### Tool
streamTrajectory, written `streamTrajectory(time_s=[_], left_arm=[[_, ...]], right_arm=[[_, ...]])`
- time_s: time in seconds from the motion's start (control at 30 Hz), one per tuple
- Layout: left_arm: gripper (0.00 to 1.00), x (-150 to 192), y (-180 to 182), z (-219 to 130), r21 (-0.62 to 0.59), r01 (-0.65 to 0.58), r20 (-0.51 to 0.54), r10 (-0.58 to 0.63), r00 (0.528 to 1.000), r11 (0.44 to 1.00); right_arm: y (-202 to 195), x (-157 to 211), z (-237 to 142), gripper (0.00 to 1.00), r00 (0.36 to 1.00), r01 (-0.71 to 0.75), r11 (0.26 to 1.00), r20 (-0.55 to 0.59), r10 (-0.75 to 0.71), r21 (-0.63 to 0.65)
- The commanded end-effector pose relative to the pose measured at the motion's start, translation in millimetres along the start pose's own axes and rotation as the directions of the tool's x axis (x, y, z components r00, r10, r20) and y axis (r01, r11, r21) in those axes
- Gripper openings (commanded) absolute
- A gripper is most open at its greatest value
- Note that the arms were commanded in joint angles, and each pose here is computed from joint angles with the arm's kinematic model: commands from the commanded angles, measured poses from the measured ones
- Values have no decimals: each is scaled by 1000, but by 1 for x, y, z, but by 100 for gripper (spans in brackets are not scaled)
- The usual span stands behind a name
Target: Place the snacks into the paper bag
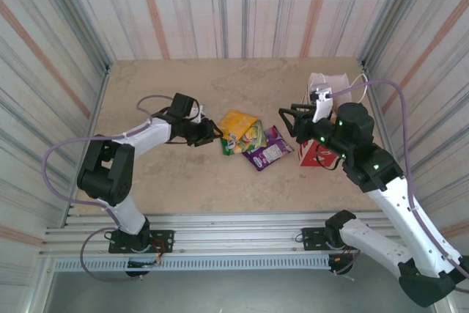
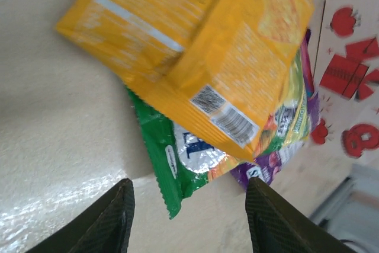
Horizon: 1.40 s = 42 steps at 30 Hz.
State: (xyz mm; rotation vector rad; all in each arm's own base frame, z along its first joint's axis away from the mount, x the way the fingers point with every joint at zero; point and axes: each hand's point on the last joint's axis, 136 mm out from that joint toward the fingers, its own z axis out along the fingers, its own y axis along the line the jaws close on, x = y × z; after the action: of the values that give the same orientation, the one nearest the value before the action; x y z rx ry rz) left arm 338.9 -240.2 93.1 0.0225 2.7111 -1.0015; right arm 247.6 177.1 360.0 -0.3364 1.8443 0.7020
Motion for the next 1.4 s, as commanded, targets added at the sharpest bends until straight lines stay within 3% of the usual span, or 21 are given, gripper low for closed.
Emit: streamTrajectory(time_s=[0.0, 0.07, 0.1, 0.23, 0.4, 0.5, 0.7, 0.87, 1.07, 1.37], left_arm=[[56, -8, -15, -22, -100, -361, 7, 364, 931, 927], [56, -5, -18, -24, -110, -526, -25, 526, 850, 843], [56, -3, -20, -25, -131, -619, -42, 619, 784, 775], [58, 3, -20, -24, -206, -882, -107, 886, 452, 425], [53, 14, -13, -6, -121, -986, -134, 983, 128, 112], [48, 13, -8, 11, -94, -995, -135, 991, -11, -24], [52, -8, -20, 28, -168, -972, -60, 986, -157, -165], [50, 2, -23, 42, -77, -974, -38, 977, -209, -211], [49, 8, -20, 57, -40, -976, -38, 976, -214, -215], [29, -16, -19, 63, -146, -971, -95, 979, -178, -191]], right_arm=[[-3, 4, 2, 48, 996, 87, 996, 7, -87, 35], [-3, 4, 2, 48, 994, 105, 994, 15, -106, 36], [-3, 4, 2, 49, 994, 110, 993, 21, -110, 35], [-4, 4, 2, 49, 989, 136, 990, 46, -138, 38], [-7, 5, 4, 50, 986, 158, 986, 51, -161, 50], [-8, 6, 4, 50, 985, 166, 985, 45, -169, 55], [-10, 6, 1, 51, 984, 169, 983, 50, -172, 70], [-13, 5, -2, 51, 983, 171, 982, 55, -176, 84], [-14, 3, -5, 51, 982, 173, 980, 64, -179, 98], [-14, 7, -5, 50, 984, 159, 983, 61, -165, 93]])
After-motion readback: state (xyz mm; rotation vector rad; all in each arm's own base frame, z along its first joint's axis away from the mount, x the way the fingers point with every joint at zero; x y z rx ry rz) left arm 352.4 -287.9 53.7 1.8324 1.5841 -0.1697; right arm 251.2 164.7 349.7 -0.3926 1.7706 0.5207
